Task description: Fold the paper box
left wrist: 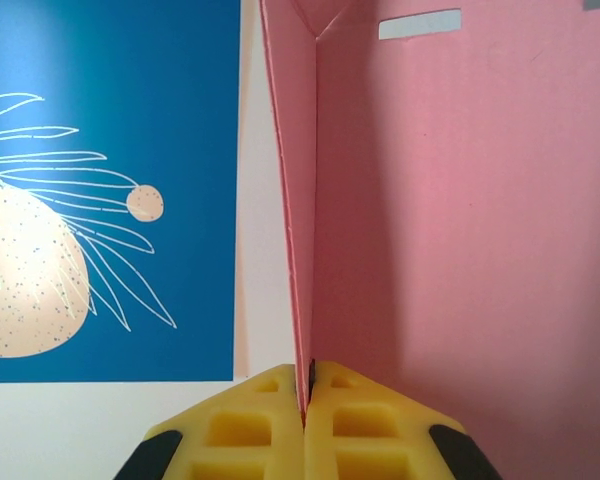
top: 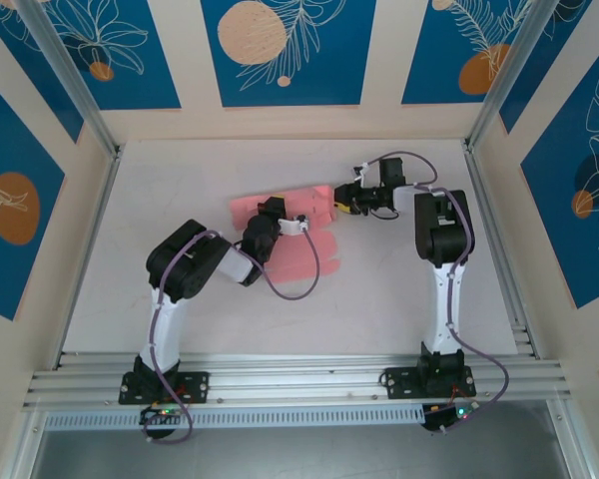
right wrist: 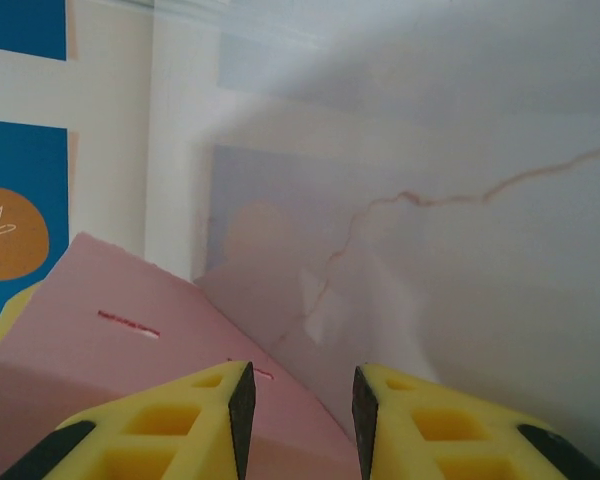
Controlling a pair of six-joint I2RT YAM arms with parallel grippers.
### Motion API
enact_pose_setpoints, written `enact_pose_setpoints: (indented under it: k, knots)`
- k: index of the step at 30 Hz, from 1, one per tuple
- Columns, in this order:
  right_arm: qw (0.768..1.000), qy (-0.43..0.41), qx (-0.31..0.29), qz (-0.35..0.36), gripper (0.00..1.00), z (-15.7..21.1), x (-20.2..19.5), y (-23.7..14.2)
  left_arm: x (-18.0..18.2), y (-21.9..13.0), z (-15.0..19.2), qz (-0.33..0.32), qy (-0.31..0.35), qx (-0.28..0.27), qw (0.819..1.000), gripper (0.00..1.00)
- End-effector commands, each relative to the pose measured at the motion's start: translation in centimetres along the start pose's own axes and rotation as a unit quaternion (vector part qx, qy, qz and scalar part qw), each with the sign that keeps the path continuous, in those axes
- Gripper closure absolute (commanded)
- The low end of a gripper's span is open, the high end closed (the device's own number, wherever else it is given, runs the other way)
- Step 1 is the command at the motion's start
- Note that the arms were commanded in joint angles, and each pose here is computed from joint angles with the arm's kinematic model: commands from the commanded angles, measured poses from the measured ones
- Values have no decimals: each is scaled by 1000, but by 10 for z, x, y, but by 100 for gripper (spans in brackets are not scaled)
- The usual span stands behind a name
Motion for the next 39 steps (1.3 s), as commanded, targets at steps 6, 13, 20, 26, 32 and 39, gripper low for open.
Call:
enact_pose_setpoints:
  k: [6, 13, 20, 26, 32, 39]
  knots:
    - [998, -45, 2, -39, 65, 10, 47, 7, -15, -4, -8, 24, 21, -3, 1000, 100]
    - [998, -56, -12, -36, 65, 7, 60, 0, 4, -7, -15, 3, 17, -15, 1000, 100]
    - [997, -73, -10, -27, 65, 17, 65, 2, -5, -10, -14, 25, 17, -18, 999, 100]
    - [996, -79, -10, -26, 64, 29, 63, 3, -15, -6, -10, 41, 8, -9, 999, 100]
    - [996, -90, -10, -26, 62, 36, 67, 4, -20, -2, -7, 51, 1, -3, 999, 100]
    - [995, -102, -7, -18, 54, 42, 69, 6, -21, -1, -6, 54, 3, -4, 999, 100]
Point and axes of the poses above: each hand's point on the last joint's axis, 136 mm out from that joint toward the fingers, its own y axis out along the fingers, its own x axis along the line the jaws close on, z = x × y, the point moved 3 cm from there along -y, back along the fingers, and after that the axes turned 8 degrees about -y, right-handed, at the moved point
